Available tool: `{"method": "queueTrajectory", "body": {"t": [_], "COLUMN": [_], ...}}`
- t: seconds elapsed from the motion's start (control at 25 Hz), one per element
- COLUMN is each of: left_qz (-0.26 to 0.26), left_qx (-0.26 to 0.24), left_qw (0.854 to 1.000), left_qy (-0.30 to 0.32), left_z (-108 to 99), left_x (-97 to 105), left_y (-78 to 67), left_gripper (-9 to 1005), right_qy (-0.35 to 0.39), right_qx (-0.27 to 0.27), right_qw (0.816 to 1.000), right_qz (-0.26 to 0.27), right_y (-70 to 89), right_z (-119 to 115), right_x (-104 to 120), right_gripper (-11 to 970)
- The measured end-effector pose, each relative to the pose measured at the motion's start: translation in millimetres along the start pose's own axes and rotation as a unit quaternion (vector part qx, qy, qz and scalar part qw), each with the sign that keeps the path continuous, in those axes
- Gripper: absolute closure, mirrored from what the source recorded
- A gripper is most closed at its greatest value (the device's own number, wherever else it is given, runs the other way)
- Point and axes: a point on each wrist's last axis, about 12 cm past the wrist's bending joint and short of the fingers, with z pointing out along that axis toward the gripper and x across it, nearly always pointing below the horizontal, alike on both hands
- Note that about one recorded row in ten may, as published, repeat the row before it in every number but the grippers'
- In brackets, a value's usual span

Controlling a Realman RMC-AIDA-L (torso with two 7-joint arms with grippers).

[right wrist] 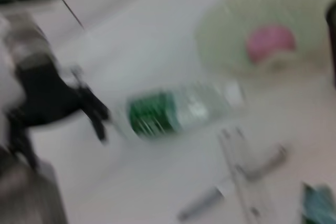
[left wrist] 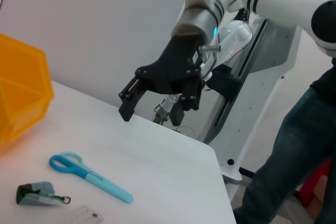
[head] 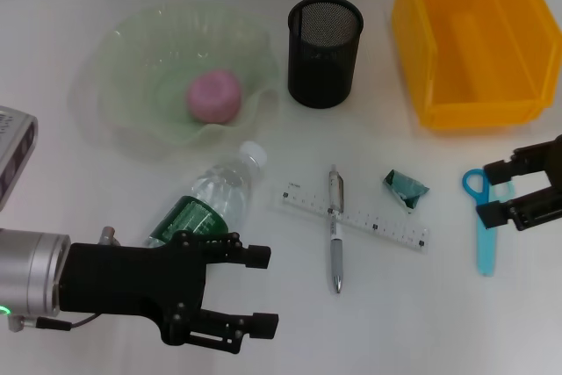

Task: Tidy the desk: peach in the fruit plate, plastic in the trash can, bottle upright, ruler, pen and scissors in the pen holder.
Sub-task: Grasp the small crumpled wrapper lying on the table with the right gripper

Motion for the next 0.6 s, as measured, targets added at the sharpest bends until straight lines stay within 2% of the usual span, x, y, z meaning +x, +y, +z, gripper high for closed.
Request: {"method": "queueTrajectory", "body": {"t": [0.16, 0.32, 0.48, 0.6], "left_qz": [0.0, 0.003, -0.002, -0.002], "left_qx": [-0.002, -0.003, 0.0, 0.0], "left_qw": [1.0, 1.0, 1.0, 1.0], "left_qy": [0.001, 0.007, 0.016, 0.021], "left_z": [0, 2, 4, 5], "left_x": [0, -2, -5, -6], "left_y": [0.5, 3.2, 6.1, 8.0], "left_gripper": [142, 156, 156, 157], "right_qy": [0.103, 0.165, 0.205, 0.224], "right_qx": [0.069, 0.111, 0.151, 0.164], "right_qw": [0.992, 0.978, 0.964, 0.955], "right_qz": [-0.013, -0.062, -0.081, -0.103], "right_y": [7.7, 20.1, 21.8, 18.2], "right_z": [-2, 10, 34, 58], "right_x": [-37, -63, -82, -86], "right_gripper": [145, 145, 146, 146]}}
